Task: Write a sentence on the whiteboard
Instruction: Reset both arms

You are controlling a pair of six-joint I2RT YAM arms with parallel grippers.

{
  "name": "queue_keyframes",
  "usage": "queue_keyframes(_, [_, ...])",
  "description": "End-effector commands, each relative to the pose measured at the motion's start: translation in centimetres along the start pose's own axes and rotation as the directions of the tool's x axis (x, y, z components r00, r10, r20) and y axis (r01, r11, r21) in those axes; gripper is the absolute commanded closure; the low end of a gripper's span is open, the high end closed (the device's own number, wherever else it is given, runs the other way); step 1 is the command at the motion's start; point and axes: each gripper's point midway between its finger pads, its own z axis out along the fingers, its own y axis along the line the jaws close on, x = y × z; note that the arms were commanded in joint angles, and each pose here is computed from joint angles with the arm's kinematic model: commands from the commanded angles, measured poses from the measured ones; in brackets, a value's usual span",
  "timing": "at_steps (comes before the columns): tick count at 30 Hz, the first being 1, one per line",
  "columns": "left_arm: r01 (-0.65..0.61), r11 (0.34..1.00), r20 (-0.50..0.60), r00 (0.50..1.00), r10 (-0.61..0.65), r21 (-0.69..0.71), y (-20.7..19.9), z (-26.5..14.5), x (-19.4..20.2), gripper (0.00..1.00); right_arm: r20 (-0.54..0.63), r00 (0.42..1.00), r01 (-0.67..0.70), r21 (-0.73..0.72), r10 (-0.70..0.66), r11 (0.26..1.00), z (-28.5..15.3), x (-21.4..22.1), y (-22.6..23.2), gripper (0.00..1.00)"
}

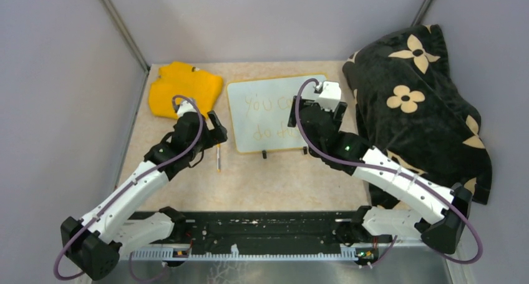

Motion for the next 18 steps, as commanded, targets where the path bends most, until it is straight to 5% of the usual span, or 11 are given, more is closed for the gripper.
queue_keyframes(1, [0.124, 0.984, -0.024, 0.991, -0.128, -0.13, 1.0, -0.6, -0.2, 0.01, 0.038, 0.999, -0.019, 0.005, 0.019, 1.0, 0.2, -1.3, 0.0, 0.02])
queue_keyframes(6, [0.181, 0.981, -0.022, 0.983, -0.183, -0.068, -0.7, -1.2, -1.3, 0.01, -0.008, 0.999, -0.042, -0.034, 0.042, 0.999, 0.5, -1.6, 0.5, 0.01])
queue_keyframes(11, [0.066, 0.998, -0.007, 0.998, -0.066, 0.022, -3.6, -1.9, -4.6, 0.01, -0.074, 0.99, -0.125, -0.132, 0.116, 0.983, 0.8, -3.1, 0.8, 0.01])
queue_keyframes(18, [-0.215, 0.909, 0.331, 0.939, 0.092, 0.357, -10.8, -5.9, -13.2, 0.01, 0.059, 0.976, -0.203, -0.126, 0.211, 0.971, 2.2, -11.0, 0.4, 0.01])
